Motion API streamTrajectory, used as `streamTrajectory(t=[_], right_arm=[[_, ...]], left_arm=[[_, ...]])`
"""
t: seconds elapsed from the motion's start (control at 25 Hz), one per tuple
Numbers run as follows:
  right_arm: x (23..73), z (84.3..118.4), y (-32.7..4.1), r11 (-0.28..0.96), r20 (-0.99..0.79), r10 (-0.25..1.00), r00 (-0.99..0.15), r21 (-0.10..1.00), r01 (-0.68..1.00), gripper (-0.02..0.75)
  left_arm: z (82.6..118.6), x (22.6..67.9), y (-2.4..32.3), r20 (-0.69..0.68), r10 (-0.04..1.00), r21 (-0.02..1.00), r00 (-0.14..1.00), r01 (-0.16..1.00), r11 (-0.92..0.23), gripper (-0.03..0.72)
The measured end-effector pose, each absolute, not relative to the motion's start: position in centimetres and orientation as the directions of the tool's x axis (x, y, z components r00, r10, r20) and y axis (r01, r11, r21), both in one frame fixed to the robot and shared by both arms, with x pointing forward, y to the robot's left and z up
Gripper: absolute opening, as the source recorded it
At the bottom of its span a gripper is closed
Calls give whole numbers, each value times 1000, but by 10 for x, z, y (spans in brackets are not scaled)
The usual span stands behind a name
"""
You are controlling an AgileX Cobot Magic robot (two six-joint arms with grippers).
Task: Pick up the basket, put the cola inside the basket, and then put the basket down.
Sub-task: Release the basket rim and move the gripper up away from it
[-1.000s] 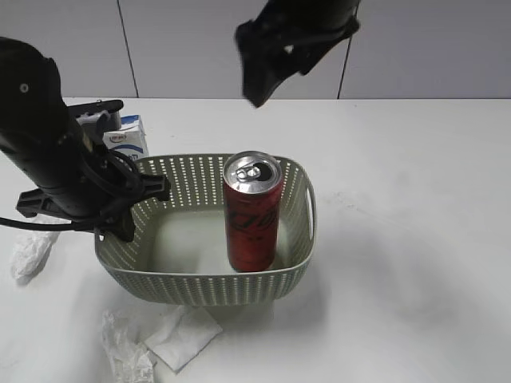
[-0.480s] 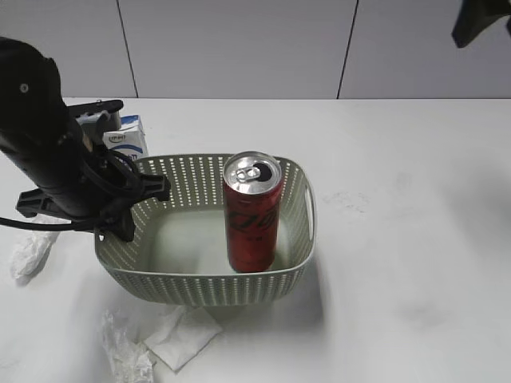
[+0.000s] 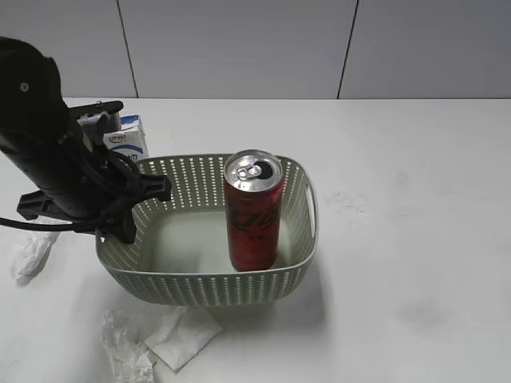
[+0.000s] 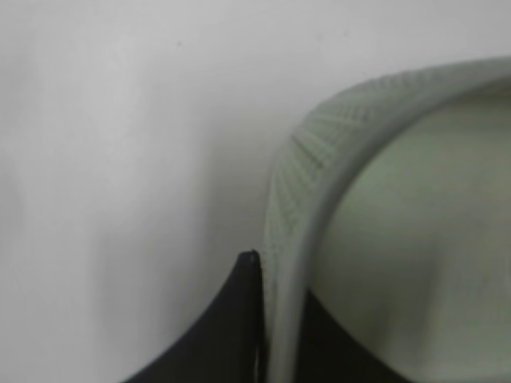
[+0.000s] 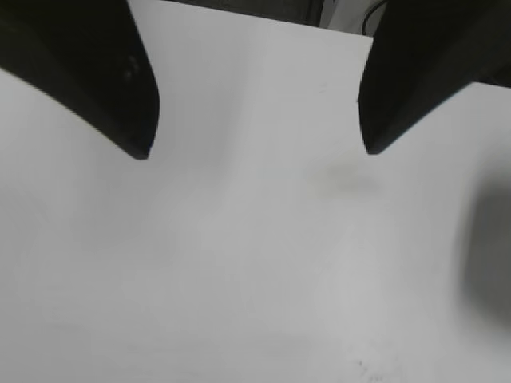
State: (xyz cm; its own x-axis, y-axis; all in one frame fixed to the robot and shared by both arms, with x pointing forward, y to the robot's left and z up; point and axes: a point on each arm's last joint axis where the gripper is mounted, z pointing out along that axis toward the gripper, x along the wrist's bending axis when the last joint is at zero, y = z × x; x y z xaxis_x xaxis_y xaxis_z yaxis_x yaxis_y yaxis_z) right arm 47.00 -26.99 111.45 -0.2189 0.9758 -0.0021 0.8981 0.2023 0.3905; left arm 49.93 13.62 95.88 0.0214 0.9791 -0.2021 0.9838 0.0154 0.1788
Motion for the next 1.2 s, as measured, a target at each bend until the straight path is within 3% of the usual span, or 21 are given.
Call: streamTrajectory(t=[0.32, 0.52, 0.72, 0.96, 1.2], right_arm=[[355, 1077, -282, 182, -12, 977, -211, 555, 812, 587], [308, 1052, -287, 170, -25, 978, -206, 669, 724, 587], [278, 1033, -290, 156, -37, 979, -200, 770, 618, 585], [250, 1039, -293, 135, -57, 980, -189, 891, 434, 585], [246, 1038, -293, 133, -60, 981, -186, 904, 405, 585]], left_arm=[[959, 499, 136, -207, 978, 175, 17, 984, 20, -2], [959, 499, 135, -212, 977, 170, 11, 985, 26, -2], [959, 498, 134, -231, 973, 156, -8, 987, 46, -2], [971, 508, 127, -242, 970, 161, -2, 986, 42, -2], [970, 538, 107, -256, 967, 155, -4, 987, 45, -2]])
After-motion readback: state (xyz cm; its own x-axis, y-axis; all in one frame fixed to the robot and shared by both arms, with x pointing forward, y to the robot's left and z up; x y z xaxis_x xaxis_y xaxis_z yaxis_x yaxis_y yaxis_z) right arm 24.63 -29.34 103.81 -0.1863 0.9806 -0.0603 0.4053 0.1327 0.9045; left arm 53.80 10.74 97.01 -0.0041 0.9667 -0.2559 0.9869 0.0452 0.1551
